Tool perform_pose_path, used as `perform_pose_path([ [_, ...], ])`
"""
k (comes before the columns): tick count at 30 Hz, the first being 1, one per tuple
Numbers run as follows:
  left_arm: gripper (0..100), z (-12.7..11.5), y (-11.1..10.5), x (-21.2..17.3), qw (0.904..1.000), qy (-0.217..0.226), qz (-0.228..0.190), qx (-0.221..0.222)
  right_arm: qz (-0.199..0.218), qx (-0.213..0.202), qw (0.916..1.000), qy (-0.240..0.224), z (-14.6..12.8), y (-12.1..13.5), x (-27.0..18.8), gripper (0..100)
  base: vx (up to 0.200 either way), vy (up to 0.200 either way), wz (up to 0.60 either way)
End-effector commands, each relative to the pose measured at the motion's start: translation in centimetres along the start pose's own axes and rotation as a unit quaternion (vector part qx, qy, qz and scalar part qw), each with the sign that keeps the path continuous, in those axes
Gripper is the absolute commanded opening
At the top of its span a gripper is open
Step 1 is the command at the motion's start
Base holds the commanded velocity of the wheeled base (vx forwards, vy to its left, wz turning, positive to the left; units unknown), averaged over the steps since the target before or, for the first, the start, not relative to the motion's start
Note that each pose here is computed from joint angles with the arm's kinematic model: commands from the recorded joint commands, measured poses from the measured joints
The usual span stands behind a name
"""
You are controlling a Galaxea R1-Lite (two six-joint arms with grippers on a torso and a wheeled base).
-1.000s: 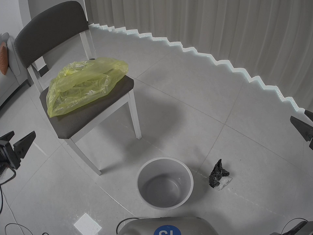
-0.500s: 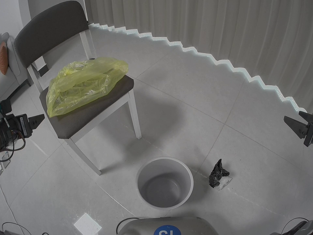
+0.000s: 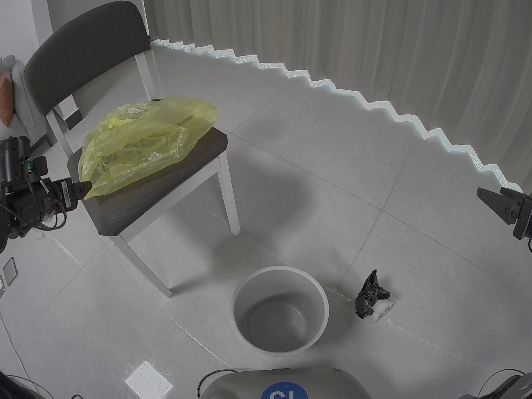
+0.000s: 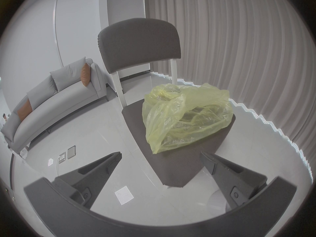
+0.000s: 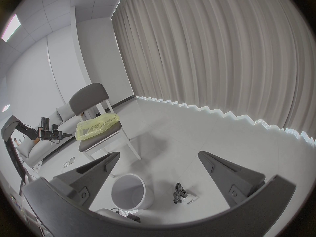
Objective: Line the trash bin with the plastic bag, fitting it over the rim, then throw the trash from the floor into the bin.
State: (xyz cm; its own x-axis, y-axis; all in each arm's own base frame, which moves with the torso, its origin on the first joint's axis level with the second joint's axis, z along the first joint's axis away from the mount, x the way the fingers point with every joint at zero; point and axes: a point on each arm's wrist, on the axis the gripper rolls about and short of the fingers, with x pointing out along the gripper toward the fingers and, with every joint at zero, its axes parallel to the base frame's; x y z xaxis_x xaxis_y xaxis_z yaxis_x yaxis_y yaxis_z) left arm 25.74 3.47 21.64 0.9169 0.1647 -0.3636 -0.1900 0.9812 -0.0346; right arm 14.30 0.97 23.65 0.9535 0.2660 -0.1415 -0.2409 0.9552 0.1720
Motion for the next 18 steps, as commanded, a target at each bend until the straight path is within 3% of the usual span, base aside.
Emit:
perform_pose_path([
  [1,100,-0.4,0.0,3.4,0.9998,0.021,0.005,0.001,0.005,0.008,0.9999,0.012,-0.1,0.0,0.8,100,0.0,0.0,0.0],
  [18,100,0.8,0.0,8.8,0.9999,-0.006,0.01,0.004,0.008,0.005,0.9998,0.016,-0.3,0.0,0.9,100,0.0,0.0,0.0],
])
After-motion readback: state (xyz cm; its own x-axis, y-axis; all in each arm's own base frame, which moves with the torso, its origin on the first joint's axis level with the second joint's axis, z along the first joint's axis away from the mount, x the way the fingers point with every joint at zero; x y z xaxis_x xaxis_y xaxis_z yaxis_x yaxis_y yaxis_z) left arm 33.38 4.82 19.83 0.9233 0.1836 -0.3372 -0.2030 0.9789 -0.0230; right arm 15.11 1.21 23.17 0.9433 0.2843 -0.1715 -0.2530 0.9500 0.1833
